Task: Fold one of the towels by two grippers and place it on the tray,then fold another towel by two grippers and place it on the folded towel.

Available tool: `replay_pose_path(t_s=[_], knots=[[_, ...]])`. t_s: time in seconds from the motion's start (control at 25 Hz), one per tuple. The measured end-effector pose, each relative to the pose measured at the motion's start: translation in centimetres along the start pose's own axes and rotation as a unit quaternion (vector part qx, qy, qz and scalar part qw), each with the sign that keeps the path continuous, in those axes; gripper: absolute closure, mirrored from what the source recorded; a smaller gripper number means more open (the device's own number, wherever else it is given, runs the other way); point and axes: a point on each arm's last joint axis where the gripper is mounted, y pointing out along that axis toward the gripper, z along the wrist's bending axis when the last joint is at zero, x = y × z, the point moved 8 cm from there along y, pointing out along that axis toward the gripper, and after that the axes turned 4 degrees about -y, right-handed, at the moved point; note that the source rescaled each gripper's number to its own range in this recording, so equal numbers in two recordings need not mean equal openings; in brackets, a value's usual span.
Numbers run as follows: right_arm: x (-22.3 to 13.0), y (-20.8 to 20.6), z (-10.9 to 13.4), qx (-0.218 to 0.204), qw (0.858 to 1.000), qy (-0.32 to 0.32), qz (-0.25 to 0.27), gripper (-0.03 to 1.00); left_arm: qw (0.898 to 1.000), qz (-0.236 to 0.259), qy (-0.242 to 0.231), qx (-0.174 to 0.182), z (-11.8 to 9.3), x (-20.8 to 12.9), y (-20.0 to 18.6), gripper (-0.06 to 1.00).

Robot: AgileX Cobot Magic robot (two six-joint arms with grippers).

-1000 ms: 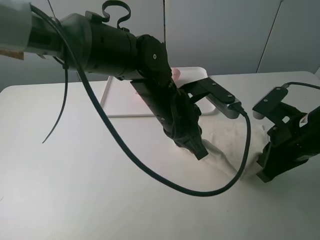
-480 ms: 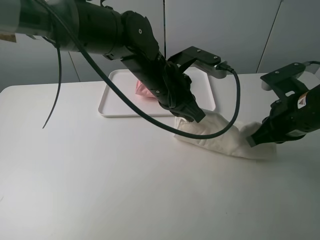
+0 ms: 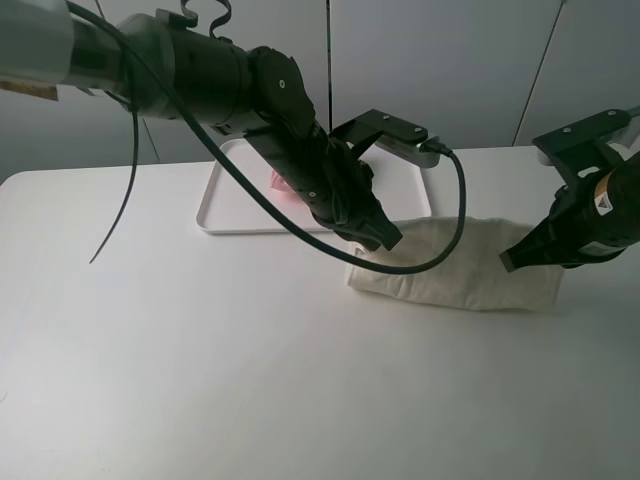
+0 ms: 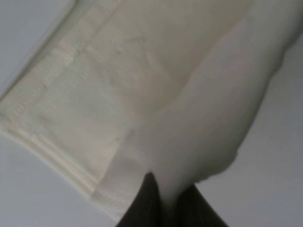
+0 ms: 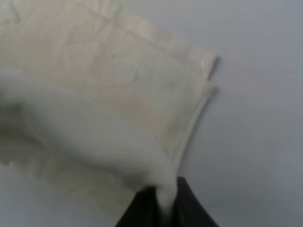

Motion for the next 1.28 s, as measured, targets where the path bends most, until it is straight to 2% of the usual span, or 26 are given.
replay_pose_path(t_s=[0.4, 0.48, 0.52, 0.56, 0.64, 0.72, 0.8, 0.84, 0.96, 1.12, 1.28], knots=[[0.6, 1.9, -0.8, -0.034, 0.999, 0.012, -0.01, 0.96, 0.999, -0.018, -0.025, 0.023, 1.2, 0.5, 0.4, 0.94], [1.0, 1.9, -1.0, -0.04, 0.999, 0.007, -0.023, 0.92, 0.999, -0.019, -0.035, 0.025, 1.5, 0.5, 0.3, 0.93], [1.3, 1.9, -1.0, -0.039, 0.999, 0.004, -0.032, 0.86, 0.999, -0.02, -0.042, 0.028, 1.8, 0.5, 0.3, 0.91], [1.7, 1.9, -1.0, -0.039, 0.998, -0.002, -0.042, 0.75, 0.998, -0.021, -0.049, 0.03, 2.1, 0.5, 0.2, 0.86], [2.2, 1.9, -0.8, -0.034, 0.998, -0.005, -0.056, 0.48, 0.997, -0.023, -0.063, 0.037, 2.8, 0.5, 0.1, 0.68], [2.4, 1.9, -0.7, -0.031, 0.998, -0.001, -0.062, 0.16, 0.996, -0.027, -0.075, 0.042, 3.3, 0.5, -0.1, 0.35], [2.2, 1.9, -1.0, -0.039, 0.998, 0.01, -0.057, 0.01, 0.995, -0.029, -0.083, 0.044, 3.4, 0.6, -0.1, 0.05], [1.9, 1.9, -1.3, -0.048, 0.997, 0.017, -0.049, -0.01, 0.995, -0.029, -0.086, 0.044, 3.4, 0.6, -0.1, 0.0], [1.1, 1.9, -2.0, -0.067, 0.997, 0.04, -0.027, -0.03, 0.994, -0.03, -0.096, 0.043, 3.4, 0.6, -0.1, -0.01], [0.4, 2.0, -1.3, -0.048, 0.995, 0.085, -0.005, -0.03, 0.988, -0.024, -0.145, 0.04, 3.6, 0.4, -0.1, -0.01], [0.6, 1.6, -0.8, -0.03, 0.994, 0.1, 0.02, -0.03, 0.982, 0.02, -0.183, 0.033, 3.9, 0.3, 0.6, -0.01]])
